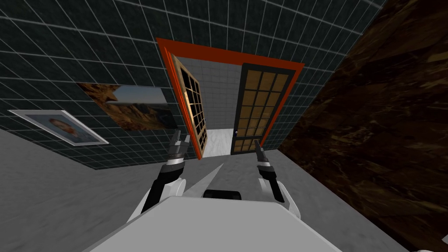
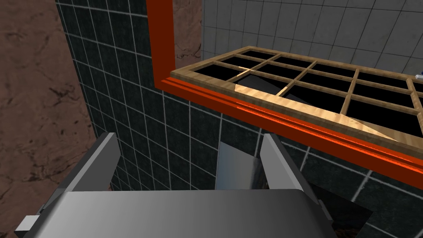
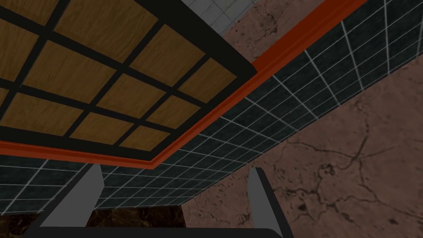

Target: Push the door open

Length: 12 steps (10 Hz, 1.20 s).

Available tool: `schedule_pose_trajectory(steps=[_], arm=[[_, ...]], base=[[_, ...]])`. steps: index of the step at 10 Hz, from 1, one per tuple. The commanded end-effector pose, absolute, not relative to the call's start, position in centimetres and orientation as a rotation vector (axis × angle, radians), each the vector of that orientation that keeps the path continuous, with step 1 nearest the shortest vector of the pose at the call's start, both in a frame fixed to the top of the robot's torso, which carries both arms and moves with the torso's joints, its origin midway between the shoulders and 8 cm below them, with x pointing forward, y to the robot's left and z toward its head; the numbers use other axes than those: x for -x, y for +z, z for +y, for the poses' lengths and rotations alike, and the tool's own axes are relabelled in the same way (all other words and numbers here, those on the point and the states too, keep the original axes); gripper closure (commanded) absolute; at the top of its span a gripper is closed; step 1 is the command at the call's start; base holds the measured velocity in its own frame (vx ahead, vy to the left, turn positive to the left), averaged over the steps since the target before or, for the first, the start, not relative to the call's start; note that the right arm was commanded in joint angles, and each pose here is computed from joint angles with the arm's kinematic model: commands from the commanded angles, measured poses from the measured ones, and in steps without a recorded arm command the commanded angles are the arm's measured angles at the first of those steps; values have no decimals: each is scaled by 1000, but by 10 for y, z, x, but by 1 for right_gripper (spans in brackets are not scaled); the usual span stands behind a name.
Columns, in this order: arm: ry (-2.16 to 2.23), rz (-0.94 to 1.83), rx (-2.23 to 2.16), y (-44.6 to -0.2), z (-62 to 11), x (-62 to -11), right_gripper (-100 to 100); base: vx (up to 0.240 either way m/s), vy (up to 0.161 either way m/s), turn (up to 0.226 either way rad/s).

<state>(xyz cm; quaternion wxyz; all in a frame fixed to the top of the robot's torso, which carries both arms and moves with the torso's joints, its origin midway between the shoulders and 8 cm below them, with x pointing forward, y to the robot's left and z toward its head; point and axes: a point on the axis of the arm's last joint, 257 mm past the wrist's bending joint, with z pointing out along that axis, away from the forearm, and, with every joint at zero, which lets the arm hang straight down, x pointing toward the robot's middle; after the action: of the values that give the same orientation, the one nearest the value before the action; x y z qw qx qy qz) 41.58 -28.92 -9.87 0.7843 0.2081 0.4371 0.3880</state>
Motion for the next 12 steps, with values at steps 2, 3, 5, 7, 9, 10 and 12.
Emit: schedule_pose_trajectory(steps=[2,3,5,7,9,10,12], arm=[[771,991,-423,-120,-291,-425,-100],[747,1009,-413,-128,-291,-427,-100],[699,1045,-392,-145,-292,-433,-100],[652,1080,-369,-161,-292,-438,-100],[606,1116,-346,-178,-293,-442,-100],[584,1134,-334,-187,-293,-444,-100],[540,1168,-309,-203,-293,-448,-100]], base=[[98,-10,6],[102,-5,4],[102,-11,6],[92,-15,4],[99,-12,6],[107,-20,3],[92,-19,7]])
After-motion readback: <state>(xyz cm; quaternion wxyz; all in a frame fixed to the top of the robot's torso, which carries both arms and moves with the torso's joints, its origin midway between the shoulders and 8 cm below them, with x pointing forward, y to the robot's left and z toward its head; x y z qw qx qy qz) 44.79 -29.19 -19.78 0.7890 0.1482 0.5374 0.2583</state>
